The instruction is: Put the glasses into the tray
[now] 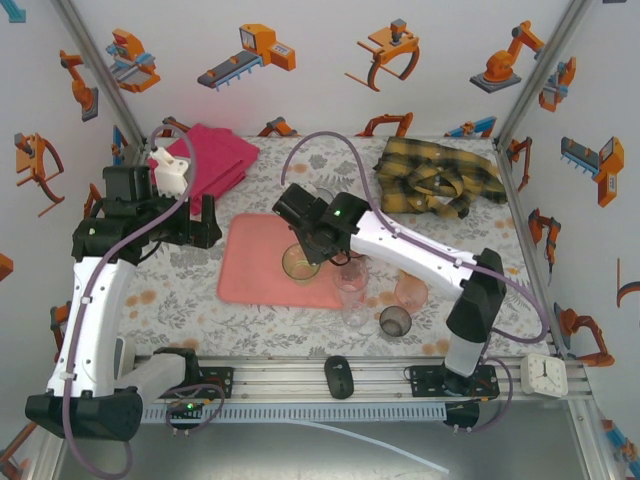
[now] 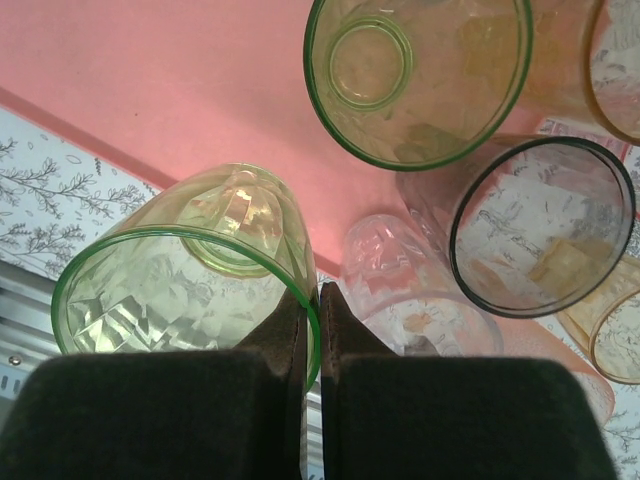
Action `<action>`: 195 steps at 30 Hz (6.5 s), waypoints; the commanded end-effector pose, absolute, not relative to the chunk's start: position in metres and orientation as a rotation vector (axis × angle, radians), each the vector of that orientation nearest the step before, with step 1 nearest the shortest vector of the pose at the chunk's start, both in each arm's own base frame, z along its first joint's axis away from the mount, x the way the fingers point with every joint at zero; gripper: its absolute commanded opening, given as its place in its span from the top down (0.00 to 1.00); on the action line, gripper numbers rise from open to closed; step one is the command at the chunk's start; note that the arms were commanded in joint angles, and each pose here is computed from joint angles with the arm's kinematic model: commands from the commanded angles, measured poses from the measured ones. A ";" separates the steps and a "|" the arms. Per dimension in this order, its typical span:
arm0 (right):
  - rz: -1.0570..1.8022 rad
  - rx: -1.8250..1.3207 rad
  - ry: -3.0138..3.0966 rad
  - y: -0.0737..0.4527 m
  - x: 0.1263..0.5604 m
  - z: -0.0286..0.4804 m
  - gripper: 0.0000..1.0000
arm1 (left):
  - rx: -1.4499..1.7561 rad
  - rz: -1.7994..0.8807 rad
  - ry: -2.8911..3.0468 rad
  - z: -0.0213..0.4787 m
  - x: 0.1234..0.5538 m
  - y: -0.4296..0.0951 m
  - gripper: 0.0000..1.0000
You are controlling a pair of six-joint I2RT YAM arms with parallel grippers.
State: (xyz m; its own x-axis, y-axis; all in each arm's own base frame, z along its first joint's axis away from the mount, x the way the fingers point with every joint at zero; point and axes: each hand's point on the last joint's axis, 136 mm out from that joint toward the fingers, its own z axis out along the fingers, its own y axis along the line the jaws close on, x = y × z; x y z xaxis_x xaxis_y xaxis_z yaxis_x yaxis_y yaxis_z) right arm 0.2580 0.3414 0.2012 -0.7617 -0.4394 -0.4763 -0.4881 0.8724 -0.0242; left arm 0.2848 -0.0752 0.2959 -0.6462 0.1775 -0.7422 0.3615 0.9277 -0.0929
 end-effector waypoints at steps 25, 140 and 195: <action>0.044 -0.625 2.619 0.332 0.268 0.150 0.97 | 0.364 -0.358 2.308 0.283 0.282 -0.078 0.05; 0.060 -0.661 2.650 0.340 0.261 0.164 0.71 | 0.355 -0.397 2.291 0.285 0.277 -0.079 0.04; 0.227 0.506 2.711 0.034 0.281 0.131 0.59 | 0.488 -0.445 2.339 0.290 0.277 -0.090 0.03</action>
